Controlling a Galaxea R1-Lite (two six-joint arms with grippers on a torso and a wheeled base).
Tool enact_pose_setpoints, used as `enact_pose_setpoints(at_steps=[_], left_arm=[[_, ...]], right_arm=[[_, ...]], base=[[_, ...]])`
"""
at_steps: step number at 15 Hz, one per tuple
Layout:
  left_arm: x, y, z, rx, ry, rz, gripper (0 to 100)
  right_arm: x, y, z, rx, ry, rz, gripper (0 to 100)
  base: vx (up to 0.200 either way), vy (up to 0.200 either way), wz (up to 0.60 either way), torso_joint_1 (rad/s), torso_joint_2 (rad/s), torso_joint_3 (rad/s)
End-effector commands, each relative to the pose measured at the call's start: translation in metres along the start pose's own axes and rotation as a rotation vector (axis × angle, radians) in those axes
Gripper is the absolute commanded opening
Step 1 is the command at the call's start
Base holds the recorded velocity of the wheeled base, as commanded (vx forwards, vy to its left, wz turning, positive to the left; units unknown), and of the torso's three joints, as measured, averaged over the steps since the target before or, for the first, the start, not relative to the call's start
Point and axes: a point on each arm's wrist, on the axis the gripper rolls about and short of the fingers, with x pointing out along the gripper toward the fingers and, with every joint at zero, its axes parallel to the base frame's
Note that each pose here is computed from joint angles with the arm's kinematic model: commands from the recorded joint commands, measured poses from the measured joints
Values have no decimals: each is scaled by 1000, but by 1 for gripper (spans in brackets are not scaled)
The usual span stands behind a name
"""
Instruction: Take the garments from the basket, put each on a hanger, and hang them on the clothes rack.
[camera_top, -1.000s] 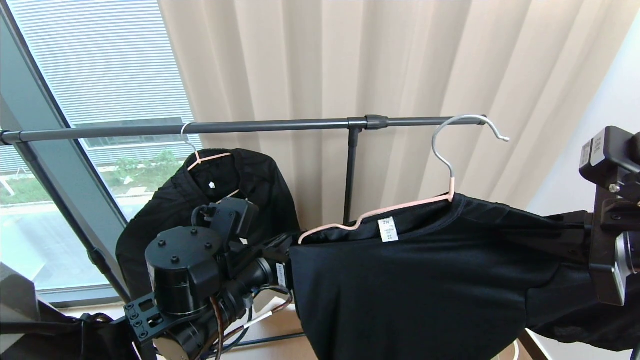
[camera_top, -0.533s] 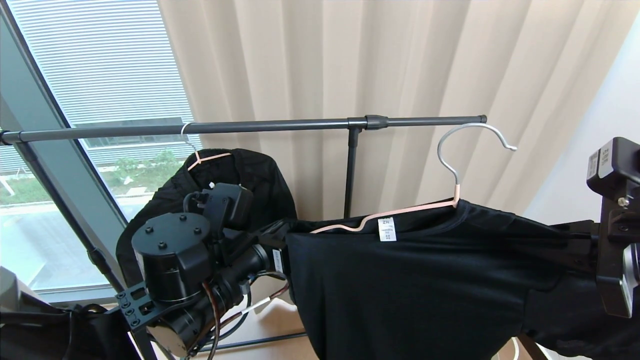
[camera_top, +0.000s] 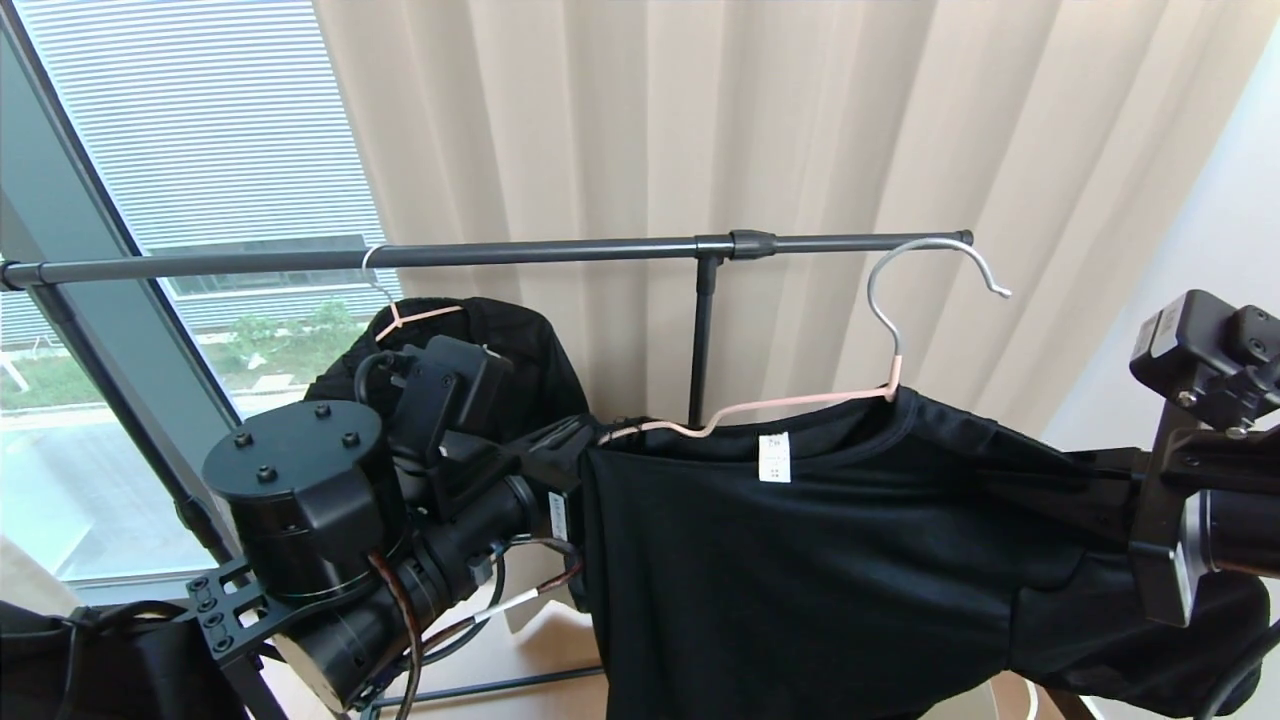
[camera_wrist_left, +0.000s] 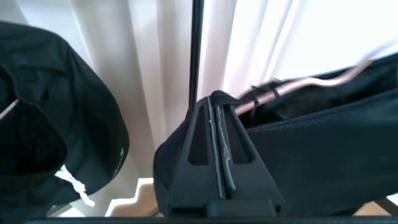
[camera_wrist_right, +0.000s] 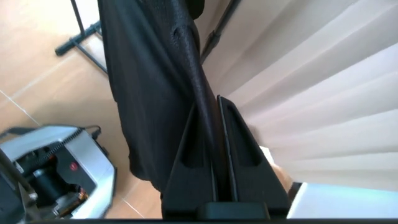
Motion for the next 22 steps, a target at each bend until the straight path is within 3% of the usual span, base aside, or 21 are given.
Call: enact_pose_setpoints(at_steps=[1, 4, 9, 12, 14, 18, 21, 22], left_arm=[[-1, -4, 3, 1, -11, -28, 0], [-1, -12, 7, 4, -29, -57, 0], [1, -17, 12, 4, -34, -81, 0], [5, -22, 20, 5, -34, -94, 0], [7, -28, 28, 4, -40, -129, 0], [9, -39, 48, 32, -14, -164, 0], [7, -40, 49, 30, -15, -178, 0], [7, -43, 50, 31, -17, -193, 0]], right_arm=[[13, 1, -6, 16, 36, 13, 0], [25, 4, -4, 21, 49, -22, 0], [40, 24, -17, 112, -5, 48, 0], [51, 29, -28, 144, -62, 152, 0], [62, 30, -32, 199, -70, 158, 0], [80, 32, -43, 202, -104, 191, 0], [84, 28, -42, 203, -134, 220, 0], [91, 29, -45, 208, -109, 223, 0]], base=[[0, 0, 0, 0, 0, 0], [0, 0, 0, 0, 0, 0], [0, 0, 0, 0, 0, 0], [0, 0, 0, 0, 0, 0], [0, 0, 0, 0, 0, 0], [0, 0, 0, 0, 0, 0], [0, 0, 0, 0, 0, 0], [0, 0, 0, 0, 0, 0]])
